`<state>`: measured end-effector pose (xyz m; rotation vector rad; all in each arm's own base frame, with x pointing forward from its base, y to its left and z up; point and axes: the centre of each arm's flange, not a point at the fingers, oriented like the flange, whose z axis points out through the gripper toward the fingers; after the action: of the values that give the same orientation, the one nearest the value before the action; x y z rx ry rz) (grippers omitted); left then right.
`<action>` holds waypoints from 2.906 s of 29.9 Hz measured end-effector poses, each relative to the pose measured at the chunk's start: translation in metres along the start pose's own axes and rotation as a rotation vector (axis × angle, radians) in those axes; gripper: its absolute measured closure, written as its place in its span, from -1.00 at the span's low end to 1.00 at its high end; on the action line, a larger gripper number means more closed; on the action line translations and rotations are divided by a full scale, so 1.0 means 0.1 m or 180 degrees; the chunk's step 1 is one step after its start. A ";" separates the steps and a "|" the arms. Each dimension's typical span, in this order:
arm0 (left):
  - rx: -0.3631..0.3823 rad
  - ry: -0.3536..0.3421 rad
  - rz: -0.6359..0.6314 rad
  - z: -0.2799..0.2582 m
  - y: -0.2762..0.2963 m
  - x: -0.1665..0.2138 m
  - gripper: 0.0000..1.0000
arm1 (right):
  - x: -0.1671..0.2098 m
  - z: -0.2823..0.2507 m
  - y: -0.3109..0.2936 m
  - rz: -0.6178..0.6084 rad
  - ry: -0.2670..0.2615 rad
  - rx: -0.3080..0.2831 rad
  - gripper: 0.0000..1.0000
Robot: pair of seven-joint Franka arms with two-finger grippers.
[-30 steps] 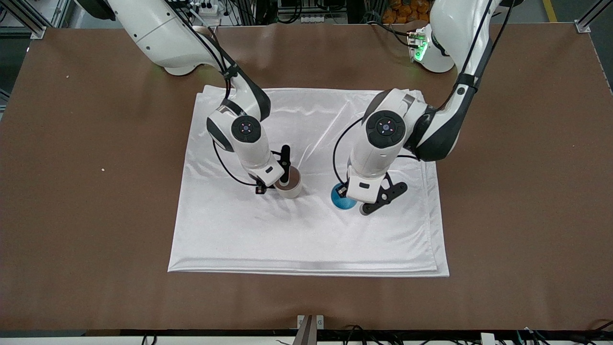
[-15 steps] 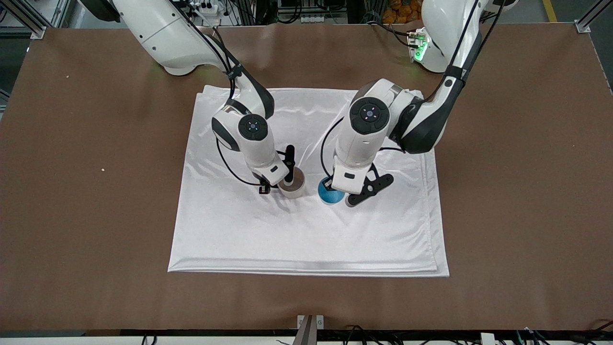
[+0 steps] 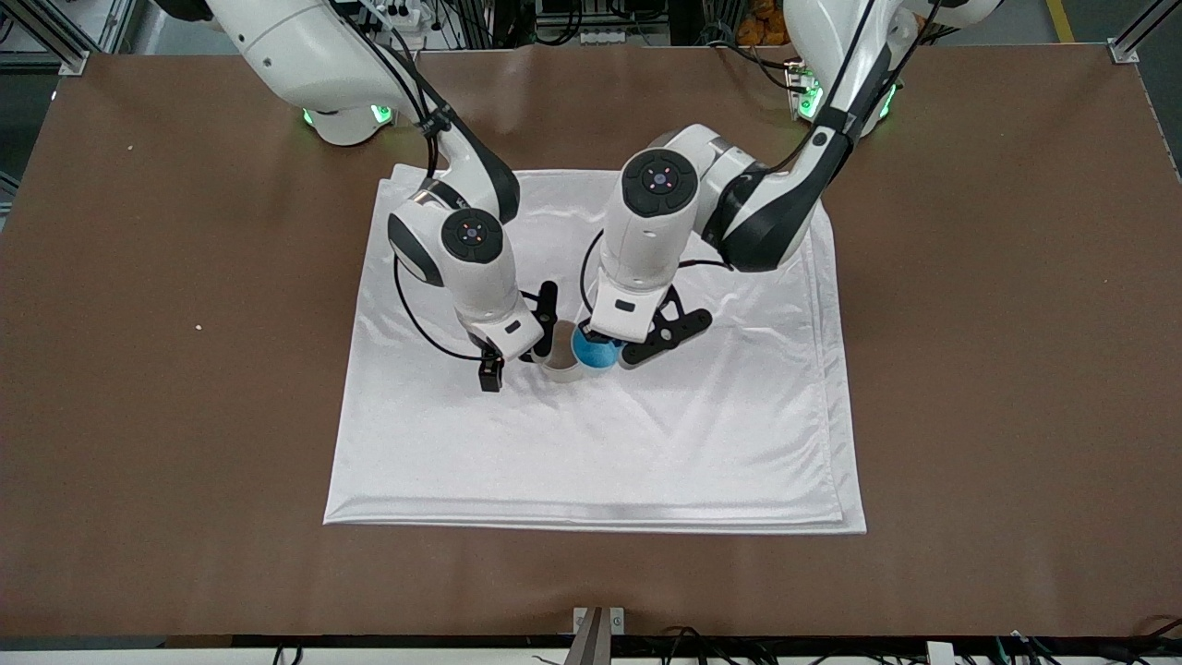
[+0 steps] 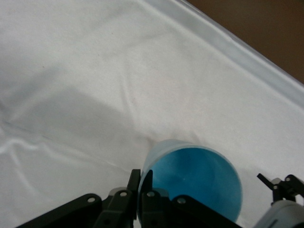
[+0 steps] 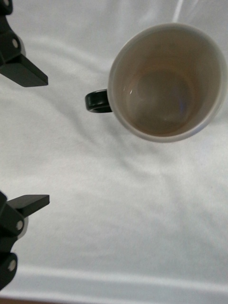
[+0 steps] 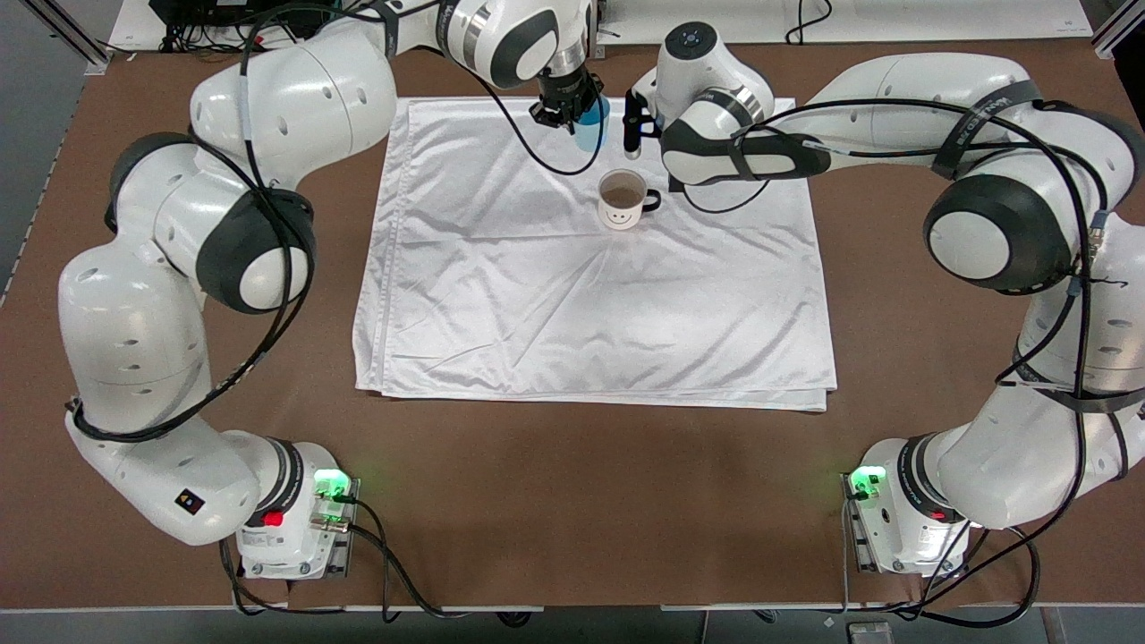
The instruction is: Place blue cup into white mug on cloth
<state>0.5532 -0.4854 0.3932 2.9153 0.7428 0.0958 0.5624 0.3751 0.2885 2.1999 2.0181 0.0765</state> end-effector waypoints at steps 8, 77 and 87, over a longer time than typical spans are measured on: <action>-0.0045 -0.0004 0.0038 0.14 0.10 -0.20 0.91 | -0.39 -0.41 0.22 0.0236 0.0017 -0.0104 -1.00; 0.0008 0.0101 -0.0058 0.78 0.01 0.22 -1.00 | -4.05 -2.37 0.50 0.3359 0.0118 0.0086 -1.00; 0.0045 0.0285 0.0187 0.56 -0.38 1.11 -1.00 | -4.34 -2.44 0.47 0.4014 0.0086 0.0236 -1.00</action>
<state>0.6381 -0.4049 0.3353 2.9636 0.6731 0.2295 0.5342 -0.0404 0.5655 3.0902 0.3510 0.1629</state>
